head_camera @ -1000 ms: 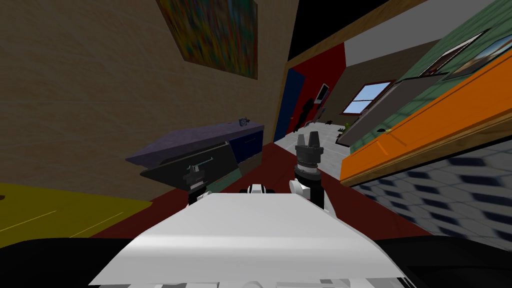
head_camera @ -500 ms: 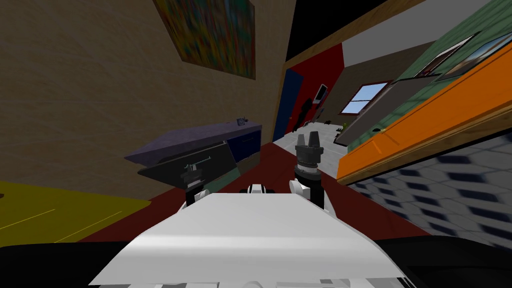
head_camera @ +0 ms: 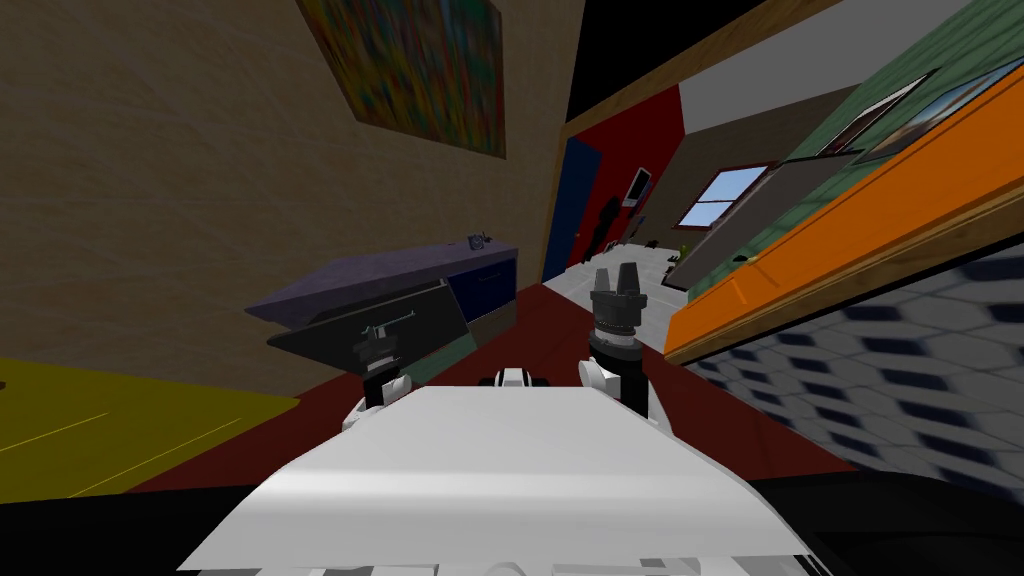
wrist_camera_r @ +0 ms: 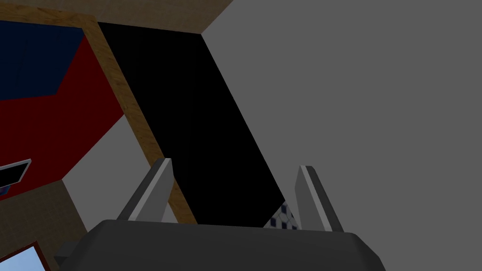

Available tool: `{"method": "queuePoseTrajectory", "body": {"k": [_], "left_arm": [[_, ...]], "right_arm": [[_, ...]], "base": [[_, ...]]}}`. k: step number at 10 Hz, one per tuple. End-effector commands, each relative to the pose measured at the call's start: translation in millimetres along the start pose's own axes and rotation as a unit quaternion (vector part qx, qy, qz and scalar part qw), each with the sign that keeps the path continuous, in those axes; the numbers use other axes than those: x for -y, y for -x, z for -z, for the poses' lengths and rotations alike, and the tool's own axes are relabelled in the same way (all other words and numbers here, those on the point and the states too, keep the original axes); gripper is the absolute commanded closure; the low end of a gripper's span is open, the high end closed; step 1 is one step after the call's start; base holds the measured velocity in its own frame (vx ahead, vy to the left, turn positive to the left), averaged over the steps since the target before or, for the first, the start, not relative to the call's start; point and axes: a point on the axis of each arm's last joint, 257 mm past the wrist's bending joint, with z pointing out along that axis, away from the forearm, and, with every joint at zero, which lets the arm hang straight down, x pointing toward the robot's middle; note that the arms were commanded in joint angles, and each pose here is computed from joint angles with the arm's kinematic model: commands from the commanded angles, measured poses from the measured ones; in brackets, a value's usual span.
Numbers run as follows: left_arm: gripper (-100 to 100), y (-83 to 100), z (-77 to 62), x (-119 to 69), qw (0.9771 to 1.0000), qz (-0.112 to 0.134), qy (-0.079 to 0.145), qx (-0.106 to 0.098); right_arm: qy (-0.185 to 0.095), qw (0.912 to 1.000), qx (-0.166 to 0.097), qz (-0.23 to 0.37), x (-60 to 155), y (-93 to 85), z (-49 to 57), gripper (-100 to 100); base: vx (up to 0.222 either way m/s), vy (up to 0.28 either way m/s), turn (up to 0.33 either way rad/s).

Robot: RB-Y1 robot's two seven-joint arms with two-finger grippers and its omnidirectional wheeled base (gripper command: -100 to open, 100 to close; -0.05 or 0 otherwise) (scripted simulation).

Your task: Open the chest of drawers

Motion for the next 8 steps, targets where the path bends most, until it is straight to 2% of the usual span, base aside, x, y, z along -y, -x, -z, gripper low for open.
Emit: {"method": "queuePoseTrajectory", "body": {"k": [1, 2, 3, 4, 5, 6, 8], "left_arm": [[100, 13.6, -25.0, 13.5, 0.9999, 0.006, -0.015, -0.003], [100, 24.8, -16.4, 7.0, 0.9999, -0.001, -0.003, 0.01], [100, 29.5, -37.5, 20.0, 0.9998, 0.005, -0.018, 0.005], [100, 41.2, -28.4, 13.6, 0.9998, -0.002, -0.006, 0.019], [100, 47.2, -48.1, 27.1, 0.9996, 0.004, -0.021, 0.017], [100, 46.7, -37.1, 12.5, 0.9997, 0.0, -0.006, 0.022], [100, 50.7, -38.9, 16.9, 0.9997, 0.004, -0.007, 0.023]], "right_arm": [[0.0, 1.0, 0.0, 0.0, 0, 0.0, 0.0, 0], [0.0, 1.0, 0.0, 0.0, 0, 0.0, 0.0, 0], [0.0, 1.0, 0.0, 0.0, 0, 0.0, 0.0, 0], [0.0, 1.0, 0.0, 0.0, 0, 0.0, 0.0, 0], [0.0, 1.0, 0.0, 0.0, 0, 0.0, 0.0, 0], [0.0, 1.0, 0.0, 0.0, 0, 0.0, 0.0, 0], [0.0, 1.0, 0.0, 0.0, 0, 0.0, 0.0, 0]], "base": [[-0.079, -0.127, -0.033], [-0.046, -0.103, -0.004], [-0.052, -0.125, -0.007], [-0.043, -0.104, -0.022], [-0.064, -0.134, -0.031], [-0.029, -0.062, 0.006], [-0.1, -0.096, 0.032]]}}
